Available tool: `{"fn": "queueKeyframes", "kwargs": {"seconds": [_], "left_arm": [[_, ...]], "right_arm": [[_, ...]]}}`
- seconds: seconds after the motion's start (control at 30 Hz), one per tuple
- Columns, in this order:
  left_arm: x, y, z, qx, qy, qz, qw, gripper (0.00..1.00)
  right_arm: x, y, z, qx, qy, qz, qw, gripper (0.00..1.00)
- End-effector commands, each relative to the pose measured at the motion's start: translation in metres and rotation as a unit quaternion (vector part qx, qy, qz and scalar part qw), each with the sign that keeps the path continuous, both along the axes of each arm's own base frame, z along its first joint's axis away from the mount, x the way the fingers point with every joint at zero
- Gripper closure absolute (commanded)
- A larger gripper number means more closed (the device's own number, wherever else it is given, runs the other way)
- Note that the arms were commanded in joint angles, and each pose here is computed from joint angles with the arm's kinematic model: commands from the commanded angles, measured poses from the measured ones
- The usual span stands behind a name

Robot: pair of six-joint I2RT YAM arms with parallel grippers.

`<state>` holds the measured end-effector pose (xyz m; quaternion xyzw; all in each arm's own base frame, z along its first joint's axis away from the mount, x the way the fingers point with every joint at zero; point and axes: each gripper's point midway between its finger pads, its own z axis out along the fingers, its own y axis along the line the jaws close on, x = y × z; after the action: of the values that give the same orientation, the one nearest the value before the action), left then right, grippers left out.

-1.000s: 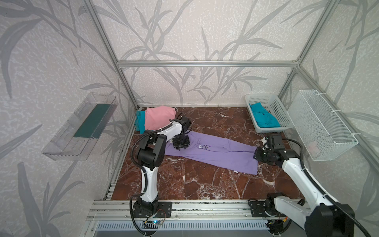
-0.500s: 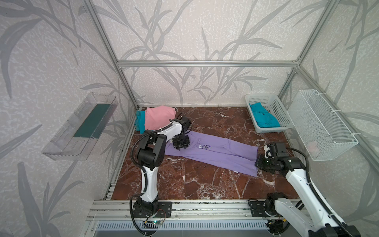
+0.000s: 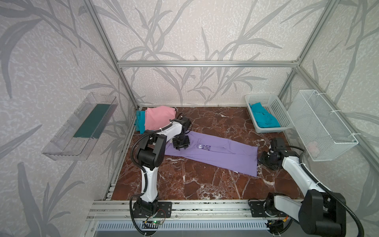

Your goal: Fold and stack the t-shirts

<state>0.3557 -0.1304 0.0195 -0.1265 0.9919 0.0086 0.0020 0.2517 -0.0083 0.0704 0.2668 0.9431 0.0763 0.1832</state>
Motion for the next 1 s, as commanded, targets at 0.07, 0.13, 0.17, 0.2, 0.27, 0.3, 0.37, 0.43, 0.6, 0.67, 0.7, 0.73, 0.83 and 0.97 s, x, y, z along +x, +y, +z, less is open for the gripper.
{"fn": "queueKeyframes", "kwargs": {"seconds": [0.07, 0.13, 0.17, 0.2, 0.27, 0.3, 0.37, 0.43, 0.6, 0.67, 0.7, 0.73, 0.83, 0.97], "left_arm": [[0.003, -0.001, 0.029, 0.01, -0.024, -0.003, 1.0, 0.61], [0.005, 0.001, 0.034, 0.014, -0.032, 0.001, 0.999, 0.61], [0.006, 0.002, 0.037, 0.015, -0.037, 0.002, 0.999, 0.6], [0.007, 0.003, 0.038, 0.018, -0.04, 0.003, 0.999, 0.6], [0.011, 0.004, 0.036, 0.026, -0.04, 0.002, 0.999, 0.6], [0.014, 0.003, 0.033, 0.03, -0.035, 0.0, 0.999, 0.6], [0.018, 0.0, 0.022, 0.032, -0.02, -0.002, 0.999, 0.6], [0.021, -0.006, 0.011, 0.024, -0.012, -0.001, 1.0, 0.6], [0.032, -0.015, -0.007, 0.019, -0.011, -0.003, 1.0, 0.6], [0.039, -0.02, -0.016, 0.016, -0.004, -0.008, 1.0, 0.6], [0.042, -0.024, -0.019, 0.011, -0.001, -0.01, 1.0, 0.6], [0.045, -0.03, -0.025, 0.005, 0.004, -0.013, 1.0, 0.6], [0.062, -0.051, -0.031, -0.011, -0.004, -0.031, 0.999, 0.6], [0.098, -0.085, -0.031, -0.05, -0.032, -0.058, 0.997, 0.6]], "right_arm": [[0.036, 0.024, 0.041, -0.063, -0.085, 0.081, 0.991, 0.97], [0.041, 0.039, 0.034, -0.074, -0.084, 0.116, 0.987, 1.0], [0.043, 0.046, 0.028, -0.079, -0.079, 0.129, 0.985, 1.0], [0.043, 0.05, 0.022, -0.081, -0.07, 0.138, 0.985, 1.0], [0.043, 0.055, 0.005, -0.084, -0.045, 0.15, 0.984, 1.0], [0.043, 0.057, -0.002, -0.082, -0.034, 0.151, 0.985, 1.0], [0.039, 0.057, -0.017, -0.078, -0.011, 0.152, 0.985, 1.0], [0.033, 0.059, -0.03, -0.07, 0.011, 0.155, 0.985, 1.0], [0.019, 0.066, -0.048, -0.047, 0.046, 0.152, 0.986, 1.0], [0.012, 0.07, -0.056, -0.033, 0.063, 0.153, 0.986, 1.0], [0.008, 0.072, -0.06, -0.026, 0.073, 0.153, 0.985, 0.99], [0.002, 0.075, -0.064, -0.019, 0.084, 0.156, 0.984, 0.99], [-0.014, 0.091, -0.072, -0.009, 0.098, 0.169, 0.981, 0.99], [-0.026, 0.126, -0.066, -0.025, 0.078, 0.222, 0.972, 1.0]]}}
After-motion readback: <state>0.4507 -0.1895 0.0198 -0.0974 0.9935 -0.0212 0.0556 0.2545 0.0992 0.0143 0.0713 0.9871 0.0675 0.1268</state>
